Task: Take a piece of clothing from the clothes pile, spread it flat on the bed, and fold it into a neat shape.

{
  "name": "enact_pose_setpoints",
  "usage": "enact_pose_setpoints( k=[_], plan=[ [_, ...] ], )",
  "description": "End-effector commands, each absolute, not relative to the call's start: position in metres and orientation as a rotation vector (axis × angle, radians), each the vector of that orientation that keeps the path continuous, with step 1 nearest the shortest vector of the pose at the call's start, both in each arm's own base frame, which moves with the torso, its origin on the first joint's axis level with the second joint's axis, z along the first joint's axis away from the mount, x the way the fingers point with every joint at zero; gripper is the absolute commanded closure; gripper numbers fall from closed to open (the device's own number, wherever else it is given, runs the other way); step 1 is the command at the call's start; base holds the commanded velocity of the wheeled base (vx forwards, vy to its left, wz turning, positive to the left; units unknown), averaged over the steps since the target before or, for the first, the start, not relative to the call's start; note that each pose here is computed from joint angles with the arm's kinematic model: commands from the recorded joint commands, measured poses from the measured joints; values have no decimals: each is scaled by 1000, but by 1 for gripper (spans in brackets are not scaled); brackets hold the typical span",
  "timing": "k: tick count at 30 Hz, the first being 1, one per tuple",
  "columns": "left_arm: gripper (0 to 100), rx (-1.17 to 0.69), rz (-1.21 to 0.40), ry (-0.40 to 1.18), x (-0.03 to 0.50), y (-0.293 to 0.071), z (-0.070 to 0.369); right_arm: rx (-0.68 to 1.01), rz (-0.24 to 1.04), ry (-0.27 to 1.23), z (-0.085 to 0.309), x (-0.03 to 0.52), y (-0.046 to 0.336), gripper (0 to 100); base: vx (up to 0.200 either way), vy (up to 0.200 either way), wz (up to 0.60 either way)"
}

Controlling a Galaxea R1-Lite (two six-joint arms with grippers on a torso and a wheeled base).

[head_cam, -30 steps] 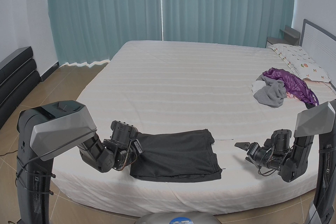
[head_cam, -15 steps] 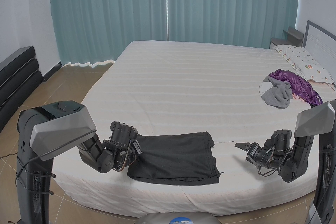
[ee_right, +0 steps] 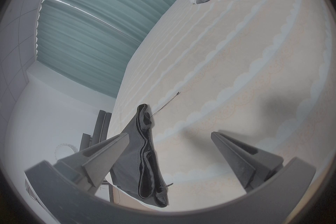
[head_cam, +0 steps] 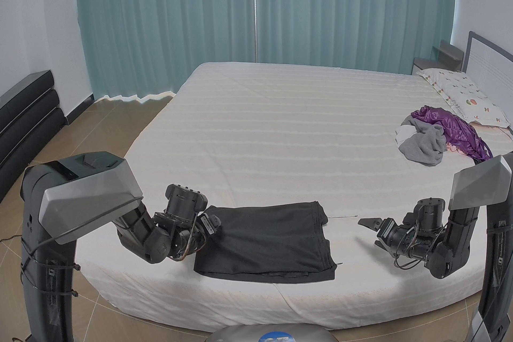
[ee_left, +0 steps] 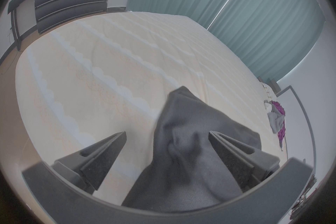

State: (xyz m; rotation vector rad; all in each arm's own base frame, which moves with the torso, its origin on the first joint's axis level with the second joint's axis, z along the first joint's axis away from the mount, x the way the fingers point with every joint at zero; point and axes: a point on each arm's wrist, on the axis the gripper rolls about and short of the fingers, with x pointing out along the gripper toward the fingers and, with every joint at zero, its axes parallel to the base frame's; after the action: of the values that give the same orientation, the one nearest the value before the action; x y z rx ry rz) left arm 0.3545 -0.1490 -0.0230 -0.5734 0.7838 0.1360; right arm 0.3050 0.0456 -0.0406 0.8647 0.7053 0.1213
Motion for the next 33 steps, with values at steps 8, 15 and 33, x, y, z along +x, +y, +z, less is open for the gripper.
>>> enact_pose_setpoints(
  k=[8, 15, 33],
  plan=[
    [0, -762, 86, 764, 364, -105, 15, 881, 102, 649, -29, 303, 41, 0, 0, 0, 0],
    [0, -830, 11, 640, 347, -89, 75, 847, 127, 436, 27, 274, 30, 0, 0, 0, 0],
    [0, -705, 6, 20, 174, -38, 227, 446, 191, -141, 164, 111, 5, 0, 0, 0, 0]
  ],
)
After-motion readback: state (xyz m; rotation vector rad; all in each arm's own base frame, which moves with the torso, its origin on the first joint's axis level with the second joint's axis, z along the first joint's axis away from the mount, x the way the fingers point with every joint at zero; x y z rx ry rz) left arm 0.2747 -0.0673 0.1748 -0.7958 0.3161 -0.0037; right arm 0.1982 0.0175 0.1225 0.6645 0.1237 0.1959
